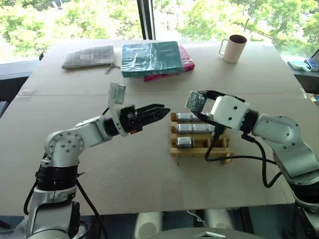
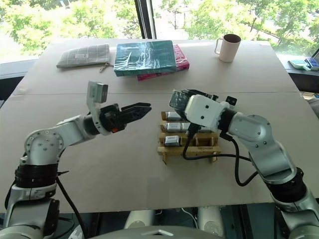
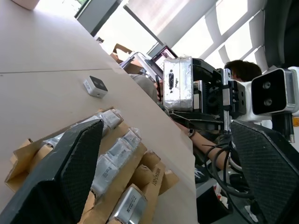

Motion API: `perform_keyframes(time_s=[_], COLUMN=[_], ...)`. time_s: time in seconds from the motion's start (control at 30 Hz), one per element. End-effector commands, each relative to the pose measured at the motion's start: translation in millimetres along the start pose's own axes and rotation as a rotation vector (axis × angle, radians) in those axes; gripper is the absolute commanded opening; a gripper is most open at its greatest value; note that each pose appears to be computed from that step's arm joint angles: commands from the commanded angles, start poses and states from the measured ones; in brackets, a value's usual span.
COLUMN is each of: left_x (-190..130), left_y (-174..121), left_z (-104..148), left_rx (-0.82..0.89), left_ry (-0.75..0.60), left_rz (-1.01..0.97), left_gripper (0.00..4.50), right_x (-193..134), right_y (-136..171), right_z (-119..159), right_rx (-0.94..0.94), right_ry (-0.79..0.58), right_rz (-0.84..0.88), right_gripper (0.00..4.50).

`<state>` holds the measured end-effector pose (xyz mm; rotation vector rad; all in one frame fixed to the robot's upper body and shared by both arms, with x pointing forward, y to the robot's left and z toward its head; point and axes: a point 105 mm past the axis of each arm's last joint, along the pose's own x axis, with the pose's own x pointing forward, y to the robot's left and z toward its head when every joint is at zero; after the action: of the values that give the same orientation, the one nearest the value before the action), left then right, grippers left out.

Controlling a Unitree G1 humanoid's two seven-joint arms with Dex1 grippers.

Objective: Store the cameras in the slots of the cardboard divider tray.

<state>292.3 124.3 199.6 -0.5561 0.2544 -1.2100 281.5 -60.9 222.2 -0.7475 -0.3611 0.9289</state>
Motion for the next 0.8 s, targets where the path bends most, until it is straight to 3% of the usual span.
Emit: perform_keyframes(time_s=[0.03,0.37,0.57,0.8], left_x=[4.6,31.0,48.8,56.9], left_y=[-2.9,2.2,-21.5,-28.7], left_z=[13.5,43.8,29.7,23.7], left_rx=[0.022,0.088,0.045,0.027], left_ry=[-0.015,-0.062,-0.007,0.010], left_rz=[-0.022,-0.004,-0.082,-0.085], left_gripper=[4.50,4.50,4.50,4.50], right_x=[0.8,7.9,10.3,14.3], right_y=[-3.0,-3.2,-2.0,-1.6], right_z=[18.4,17.8,16.4,21.3], right_rx=[-0.042,-0.031,-0.029,-0.038], right_ry=[-0.065,-0.079,-0.077,-0.095], right_rz=[-0.012,-0.024,-0.023,-0.019], right_gripper=[1.93,1.93,1.93,1.93])
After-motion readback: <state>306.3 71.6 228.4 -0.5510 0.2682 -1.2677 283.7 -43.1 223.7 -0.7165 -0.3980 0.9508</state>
